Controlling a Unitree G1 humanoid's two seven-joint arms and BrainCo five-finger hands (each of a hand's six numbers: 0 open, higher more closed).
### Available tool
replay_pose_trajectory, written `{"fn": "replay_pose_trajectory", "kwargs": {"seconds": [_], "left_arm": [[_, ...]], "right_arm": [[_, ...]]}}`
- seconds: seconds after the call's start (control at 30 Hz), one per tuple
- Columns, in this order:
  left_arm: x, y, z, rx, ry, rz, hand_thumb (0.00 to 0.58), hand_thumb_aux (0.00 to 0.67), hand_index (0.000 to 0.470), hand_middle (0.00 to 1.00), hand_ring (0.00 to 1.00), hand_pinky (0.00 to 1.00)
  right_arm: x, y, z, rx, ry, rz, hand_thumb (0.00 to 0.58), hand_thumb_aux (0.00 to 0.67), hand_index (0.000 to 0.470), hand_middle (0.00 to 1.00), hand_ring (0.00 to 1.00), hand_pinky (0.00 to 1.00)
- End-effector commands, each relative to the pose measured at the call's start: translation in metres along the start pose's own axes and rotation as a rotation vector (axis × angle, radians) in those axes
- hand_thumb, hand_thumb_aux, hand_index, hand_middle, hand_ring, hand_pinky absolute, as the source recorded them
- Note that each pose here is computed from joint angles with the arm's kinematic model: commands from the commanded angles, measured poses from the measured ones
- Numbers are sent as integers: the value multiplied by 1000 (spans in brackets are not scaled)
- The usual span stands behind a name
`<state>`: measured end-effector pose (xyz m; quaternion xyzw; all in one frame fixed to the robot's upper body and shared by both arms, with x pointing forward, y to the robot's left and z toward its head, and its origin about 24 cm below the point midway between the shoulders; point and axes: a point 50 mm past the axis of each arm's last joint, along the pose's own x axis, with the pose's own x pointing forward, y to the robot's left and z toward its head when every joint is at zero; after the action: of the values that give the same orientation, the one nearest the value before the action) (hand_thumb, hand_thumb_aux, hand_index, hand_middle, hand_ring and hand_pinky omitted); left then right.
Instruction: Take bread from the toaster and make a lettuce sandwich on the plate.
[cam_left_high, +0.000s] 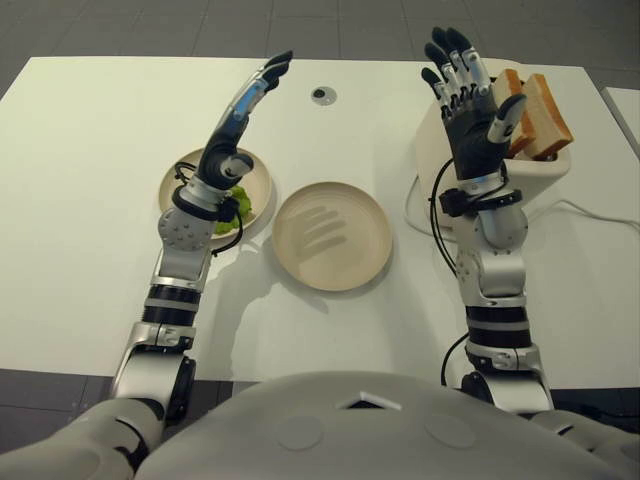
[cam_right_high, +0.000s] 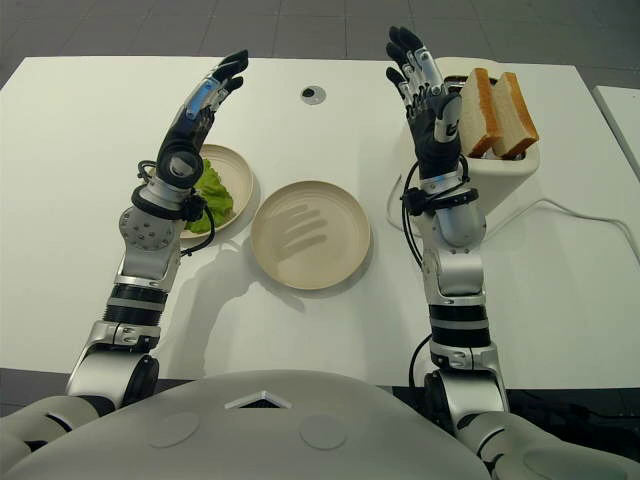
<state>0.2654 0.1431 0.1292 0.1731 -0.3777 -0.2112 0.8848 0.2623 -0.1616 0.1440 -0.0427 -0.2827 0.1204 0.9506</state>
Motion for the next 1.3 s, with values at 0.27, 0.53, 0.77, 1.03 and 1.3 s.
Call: {"fn": "replay_pose_trajectory", "kwargs": {"seconds": [0.27, 0.53, 0.77, 1.03, 1.3], "left_arm": [[-2, 1, -1, 37, -9, 7, 0, 0, 0, 0, 0, 0], [-2, 3, -1, 45, -13, 20, 0, 0, 0, 0, 0, 0], [-5, 8, -2, 72, -4, 25, 0, 0, 0, 0, 0, 0], [-7, 12, -3, 90, 5, 9, 0, 0, 0, 0, 0, 0], [-8, 13, -4, 97, 10, -4, 0, 0, 0, 0, 0, 0]], "right_arm": [[1, 2, 7, -84, -67, 31, 0, 0, 0, 0, 0, 0], [0, -20, 36, -242, -172, -28, 0, 0, 0, 0, 0, 0], [-15, -120, 72, -910, -38, -234, 0, 0, 0, 0, 0, 0], [-55, -163, 22, -1030, 518, -111, 0, 0, 0, 0, 0, 0], [-73, -167, 2, -1010, 704, -11, 0, 0, 0, 0, 0, 0]]}}
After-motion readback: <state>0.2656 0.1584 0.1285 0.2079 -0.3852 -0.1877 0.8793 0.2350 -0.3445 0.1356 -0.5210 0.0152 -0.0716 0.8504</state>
